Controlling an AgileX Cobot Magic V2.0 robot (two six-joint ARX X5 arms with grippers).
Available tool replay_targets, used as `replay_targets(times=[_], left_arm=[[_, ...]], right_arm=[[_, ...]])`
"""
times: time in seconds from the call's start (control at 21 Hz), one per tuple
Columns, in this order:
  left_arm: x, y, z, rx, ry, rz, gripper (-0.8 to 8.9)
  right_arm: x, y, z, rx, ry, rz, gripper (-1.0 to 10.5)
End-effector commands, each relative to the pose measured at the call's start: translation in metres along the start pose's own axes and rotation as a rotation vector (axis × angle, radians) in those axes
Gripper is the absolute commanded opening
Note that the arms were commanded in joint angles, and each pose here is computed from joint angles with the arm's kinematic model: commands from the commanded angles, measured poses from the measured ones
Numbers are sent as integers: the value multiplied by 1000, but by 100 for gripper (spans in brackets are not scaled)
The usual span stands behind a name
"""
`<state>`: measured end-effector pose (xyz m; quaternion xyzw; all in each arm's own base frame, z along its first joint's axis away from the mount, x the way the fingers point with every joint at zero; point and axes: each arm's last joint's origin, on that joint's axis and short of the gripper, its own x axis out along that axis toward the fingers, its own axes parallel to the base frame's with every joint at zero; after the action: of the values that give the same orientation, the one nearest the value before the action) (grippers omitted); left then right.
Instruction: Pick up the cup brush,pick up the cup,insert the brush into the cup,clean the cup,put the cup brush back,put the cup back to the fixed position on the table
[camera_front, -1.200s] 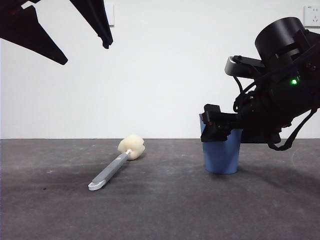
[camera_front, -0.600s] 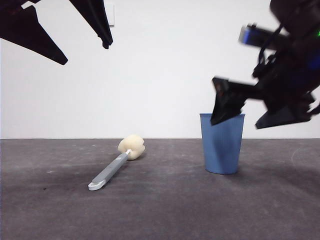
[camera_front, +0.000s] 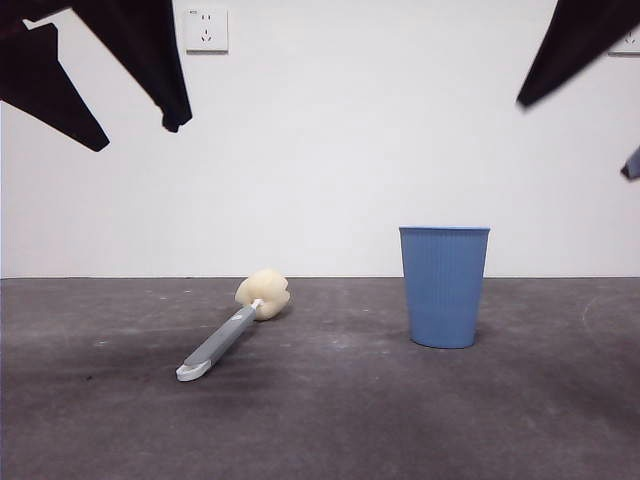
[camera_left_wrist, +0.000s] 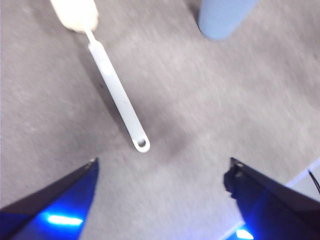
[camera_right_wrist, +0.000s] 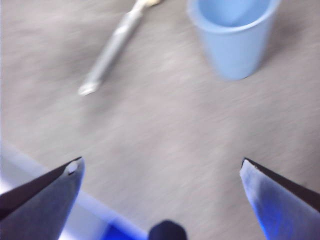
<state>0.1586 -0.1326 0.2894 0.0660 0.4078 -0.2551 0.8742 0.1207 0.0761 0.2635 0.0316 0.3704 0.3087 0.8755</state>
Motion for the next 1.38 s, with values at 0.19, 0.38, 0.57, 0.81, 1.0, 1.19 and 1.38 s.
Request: replay_targets(times=[0.19, 0.38, 0.57, 0.81, 1.0, 1.19, 1.38], left_arm=[[2, 0, -5, 20, 33, -3, -8], [2, 0, -5, 19, 33, 4, -4], [2, 0, -3, 18, 16, 1, -4], [2, -1, -2, 17, 1, -2, -4], [1, 0, -1, 28, -9, 0, -4], [-31, 19, 17, 17, -327, 205, -4], [-86, 51, 17, -51, -706, 298, -4]], right_arm=[[-10, 6, 0, -6, 7, 113, -7], [-10, 6, 0, -6, 7, 110, 1], [-10, 6, 0, -6, 6, 109, 1], [-10, 6, 0, -6, 6, 109, 1], [-10, 6, 0, -6, 6, 109, 1], [-10, 6, 0, -6, 6, 109, 1], [-10, 6, 0, -6, 6, 109, 1]])
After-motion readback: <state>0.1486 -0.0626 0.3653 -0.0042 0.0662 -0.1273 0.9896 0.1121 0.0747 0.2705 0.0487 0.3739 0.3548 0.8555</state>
